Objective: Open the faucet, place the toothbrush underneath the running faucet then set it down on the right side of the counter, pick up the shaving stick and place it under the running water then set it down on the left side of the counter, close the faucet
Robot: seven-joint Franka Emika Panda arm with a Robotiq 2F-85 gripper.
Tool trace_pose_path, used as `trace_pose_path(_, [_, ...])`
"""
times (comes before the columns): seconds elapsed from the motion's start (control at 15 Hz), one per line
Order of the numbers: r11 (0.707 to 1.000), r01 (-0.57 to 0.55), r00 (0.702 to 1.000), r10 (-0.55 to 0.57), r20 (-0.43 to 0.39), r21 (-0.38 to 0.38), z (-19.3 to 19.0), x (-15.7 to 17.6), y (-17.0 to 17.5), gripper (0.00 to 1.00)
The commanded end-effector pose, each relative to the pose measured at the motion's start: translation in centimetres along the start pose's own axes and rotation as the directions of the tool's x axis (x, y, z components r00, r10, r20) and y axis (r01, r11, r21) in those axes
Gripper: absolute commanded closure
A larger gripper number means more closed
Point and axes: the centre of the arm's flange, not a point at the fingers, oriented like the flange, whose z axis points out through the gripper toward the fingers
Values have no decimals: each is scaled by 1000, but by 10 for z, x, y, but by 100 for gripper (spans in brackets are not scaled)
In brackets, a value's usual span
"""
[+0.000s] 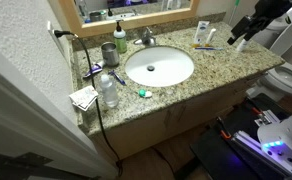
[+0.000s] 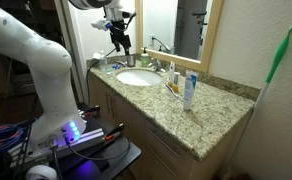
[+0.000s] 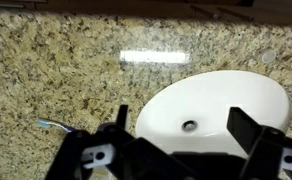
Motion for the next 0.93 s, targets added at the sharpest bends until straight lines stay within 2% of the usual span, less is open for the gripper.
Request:
trace_pose_path(0.0, [1000,0,1000,0,4,-1,2,-1,0,0])
trace_pose_path(0.2, [1000,0,1000,0,9,-1,3,-1,0,0])
trace_pose_path(0.27, [1000,21,999,-21,24,-10,5,9,-7,0])
trace_pose_path(0.4, [991,135,991,-135,-20,10,-7,48,-40,0])
trace_pose_path(0.47, [981,187,980,-183,-71,59,-21,68,-59,0])
trace_pose_path(0.6, [968,229,964,-212,-158,100,-41,98,-85,0])
trace_pose_path(0.73, [963,229,963,-202,-181,143,-62,130,-107,0])
trace_pose_path(0.8, [975,202,967,-183,-178,97,-53,81,-90,0])
trace_pose_path(0.87, [972,209,964,-186,-188,112,-60,95,-98,0])
